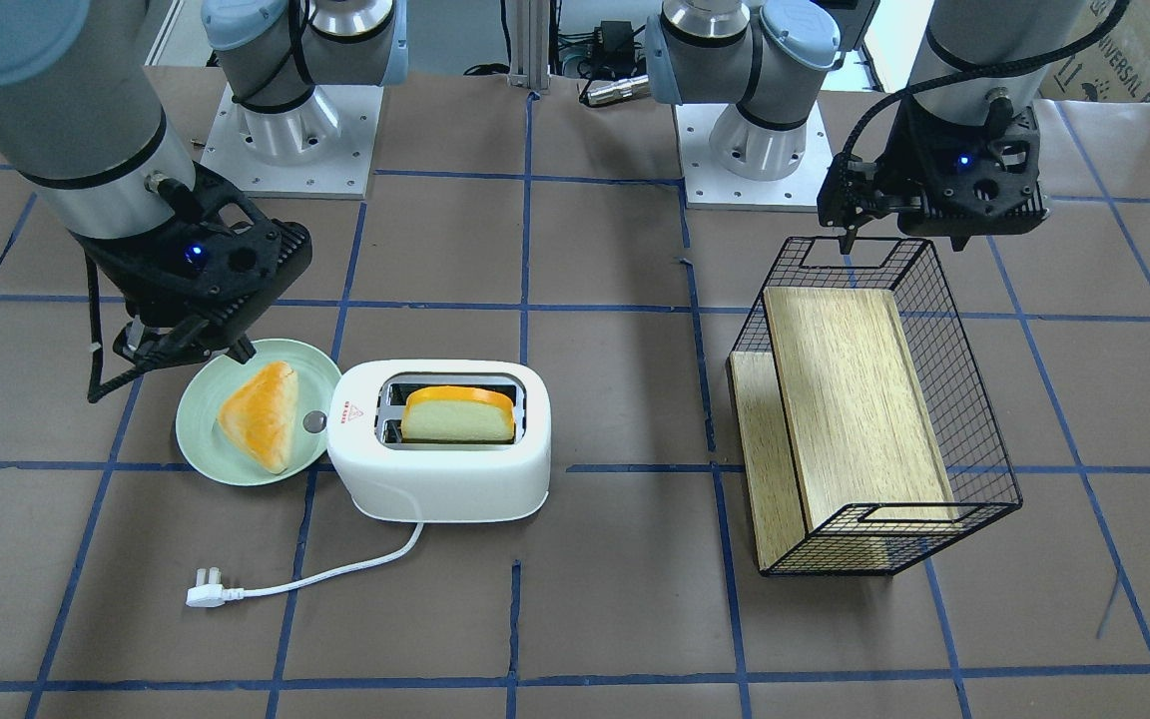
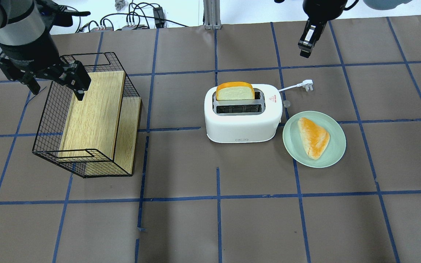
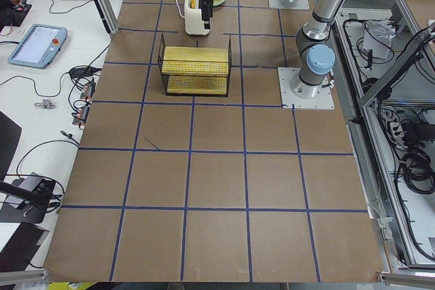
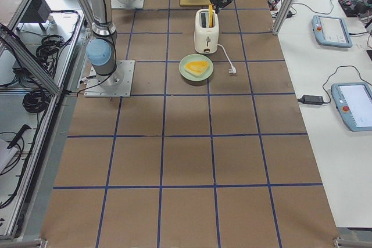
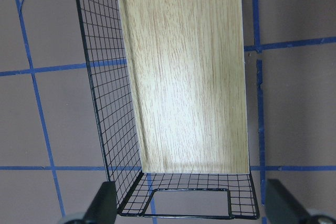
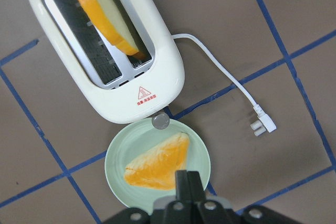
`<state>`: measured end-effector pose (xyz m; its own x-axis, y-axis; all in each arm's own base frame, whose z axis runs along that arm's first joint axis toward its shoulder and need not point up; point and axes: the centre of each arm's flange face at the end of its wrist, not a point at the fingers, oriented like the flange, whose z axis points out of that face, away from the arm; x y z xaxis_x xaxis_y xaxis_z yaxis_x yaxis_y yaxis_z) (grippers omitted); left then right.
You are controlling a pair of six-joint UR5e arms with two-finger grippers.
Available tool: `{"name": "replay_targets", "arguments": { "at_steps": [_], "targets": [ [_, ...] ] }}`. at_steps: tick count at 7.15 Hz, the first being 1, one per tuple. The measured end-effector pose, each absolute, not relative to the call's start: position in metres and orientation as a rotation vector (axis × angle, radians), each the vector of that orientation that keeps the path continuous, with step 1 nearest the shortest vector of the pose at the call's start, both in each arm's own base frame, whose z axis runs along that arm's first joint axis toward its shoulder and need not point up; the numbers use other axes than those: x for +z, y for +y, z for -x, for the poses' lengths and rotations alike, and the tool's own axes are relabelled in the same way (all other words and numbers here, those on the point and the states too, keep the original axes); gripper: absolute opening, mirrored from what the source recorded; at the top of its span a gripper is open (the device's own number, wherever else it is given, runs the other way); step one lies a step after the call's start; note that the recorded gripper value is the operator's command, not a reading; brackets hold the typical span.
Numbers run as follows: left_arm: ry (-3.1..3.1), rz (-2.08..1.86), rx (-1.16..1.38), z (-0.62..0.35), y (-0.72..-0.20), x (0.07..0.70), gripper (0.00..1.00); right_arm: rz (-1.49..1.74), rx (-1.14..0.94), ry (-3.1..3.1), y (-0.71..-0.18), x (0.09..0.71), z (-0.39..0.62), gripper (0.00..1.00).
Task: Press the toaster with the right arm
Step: 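Move the right gripper down to the toaster's side lever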
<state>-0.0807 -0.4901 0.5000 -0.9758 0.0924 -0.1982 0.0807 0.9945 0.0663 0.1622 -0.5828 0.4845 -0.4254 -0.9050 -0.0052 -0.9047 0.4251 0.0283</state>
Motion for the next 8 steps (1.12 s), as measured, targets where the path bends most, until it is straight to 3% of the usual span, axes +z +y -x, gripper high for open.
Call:
{"name": "replay_targets", "arguments": {
  "at_steps": [5, 8],
  "targets": [
    [2.935, -0.129, 0.086, 0.081, -0.49, 0.5, 1.0, -2.116, -0.077, -2.32, -0.586, 0.431, -0.161, 0.06],
    [2.935, -0.129, 0.085, 0.081, -0.49, 0.5, 1.0, -2.137, -0.038, -2.279, -0.571, 0.376, -0.157, 0.06]
  ]
}}
